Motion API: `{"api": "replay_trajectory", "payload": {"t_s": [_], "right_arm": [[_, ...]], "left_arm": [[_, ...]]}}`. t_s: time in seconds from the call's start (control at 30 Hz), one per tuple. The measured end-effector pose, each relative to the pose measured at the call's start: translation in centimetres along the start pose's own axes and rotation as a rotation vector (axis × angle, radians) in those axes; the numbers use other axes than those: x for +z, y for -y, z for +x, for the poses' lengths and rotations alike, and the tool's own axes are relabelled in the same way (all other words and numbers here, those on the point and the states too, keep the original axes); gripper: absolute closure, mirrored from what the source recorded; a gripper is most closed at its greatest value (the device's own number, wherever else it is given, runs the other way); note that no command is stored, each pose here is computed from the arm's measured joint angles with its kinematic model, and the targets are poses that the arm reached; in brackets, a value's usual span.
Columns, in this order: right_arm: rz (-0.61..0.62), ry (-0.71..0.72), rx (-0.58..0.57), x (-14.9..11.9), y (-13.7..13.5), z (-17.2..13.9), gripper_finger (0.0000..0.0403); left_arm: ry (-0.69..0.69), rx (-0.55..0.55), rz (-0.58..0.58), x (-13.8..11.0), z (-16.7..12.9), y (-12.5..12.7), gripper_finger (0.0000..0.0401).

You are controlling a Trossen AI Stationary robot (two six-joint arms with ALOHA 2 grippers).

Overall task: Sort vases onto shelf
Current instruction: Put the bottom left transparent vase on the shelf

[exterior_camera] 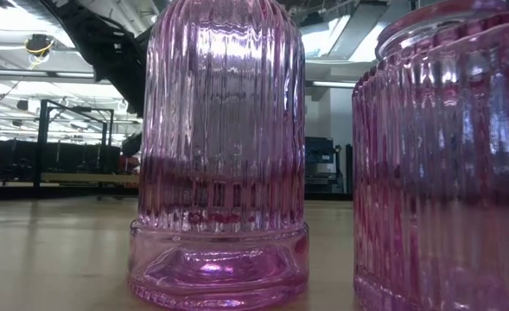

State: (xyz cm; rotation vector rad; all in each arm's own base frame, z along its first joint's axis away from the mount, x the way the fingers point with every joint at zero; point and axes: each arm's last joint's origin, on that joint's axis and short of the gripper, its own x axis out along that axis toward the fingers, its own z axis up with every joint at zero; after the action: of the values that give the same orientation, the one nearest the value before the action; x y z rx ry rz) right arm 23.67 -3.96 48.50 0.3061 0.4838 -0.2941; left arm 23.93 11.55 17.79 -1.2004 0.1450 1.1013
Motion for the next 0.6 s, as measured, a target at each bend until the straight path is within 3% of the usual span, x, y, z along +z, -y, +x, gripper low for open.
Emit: {"api": "replay_trajectory", "payload": {"t_s": [0.6], "right_arm": [[0.023,-0.002,0.0,0.0,0.0,0.0,0.0246]], "left_arm": [[0.025,-0.004,-0.034,0.3,2.4,-0.5,0.0401]]}}
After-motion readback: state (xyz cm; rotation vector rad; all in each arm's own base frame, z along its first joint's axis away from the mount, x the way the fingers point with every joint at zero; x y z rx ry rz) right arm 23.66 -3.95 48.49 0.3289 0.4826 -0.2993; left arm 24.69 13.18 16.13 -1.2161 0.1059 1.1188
